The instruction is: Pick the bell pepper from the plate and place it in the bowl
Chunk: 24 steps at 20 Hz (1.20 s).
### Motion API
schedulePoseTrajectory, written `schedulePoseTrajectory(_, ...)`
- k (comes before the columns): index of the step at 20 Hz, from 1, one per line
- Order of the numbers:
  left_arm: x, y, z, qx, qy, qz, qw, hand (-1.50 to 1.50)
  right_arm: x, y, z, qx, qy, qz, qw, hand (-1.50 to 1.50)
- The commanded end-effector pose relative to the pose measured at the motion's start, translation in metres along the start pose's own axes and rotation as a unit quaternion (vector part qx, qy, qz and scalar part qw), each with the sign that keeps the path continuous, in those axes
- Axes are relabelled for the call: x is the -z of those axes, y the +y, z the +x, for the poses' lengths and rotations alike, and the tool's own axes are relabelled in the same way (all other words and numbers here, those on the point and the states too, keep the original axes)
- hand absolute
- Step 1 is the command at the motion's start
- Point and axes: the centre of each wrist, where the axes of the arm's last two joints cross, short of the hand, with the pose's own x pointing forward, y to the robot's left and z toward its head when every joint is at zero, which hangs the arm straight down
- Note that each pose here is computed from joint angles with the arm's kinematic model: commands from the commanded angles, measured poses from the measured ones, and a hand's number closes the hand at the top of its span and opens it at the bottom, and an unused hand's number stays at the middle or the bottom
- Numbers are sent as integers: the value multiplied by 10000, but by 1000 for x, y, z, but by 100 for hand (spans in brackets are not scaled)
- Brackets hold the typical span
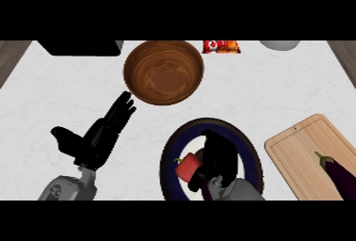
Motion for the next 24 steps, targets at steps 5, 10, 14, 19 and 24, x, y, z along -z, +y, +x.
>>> schedulePoseTrajectory(5, -4, -6, -11, -39, -5, -22, 10000, 0, 2, 19, 18, 48, 318, -345, 9989, 150)
schedulePoseTrajectory(10, 1, -7, 12, 14, 16, 36, 10000, 0, -1, 27, 0, -216, 156, -302, 9992, 150)
schedulePoseTrajectory(14, -7, -2, 0, 51, 33, 11, 10000, 0, -10, 19, 23, -187, 160, -581, 9980, 150)
schedulePoseTrajectory(19, 7, -15, 12, 62, 30, -352, 9994, 0, 4, -4, 67, -757, 209, -786, 9938, 150)
schedulePoseTrajectory(24, 14, -25, 13, 134, -27, -661, 9977, 0, 12, -21, 91, -992, 208, -1207, 9875, 150)
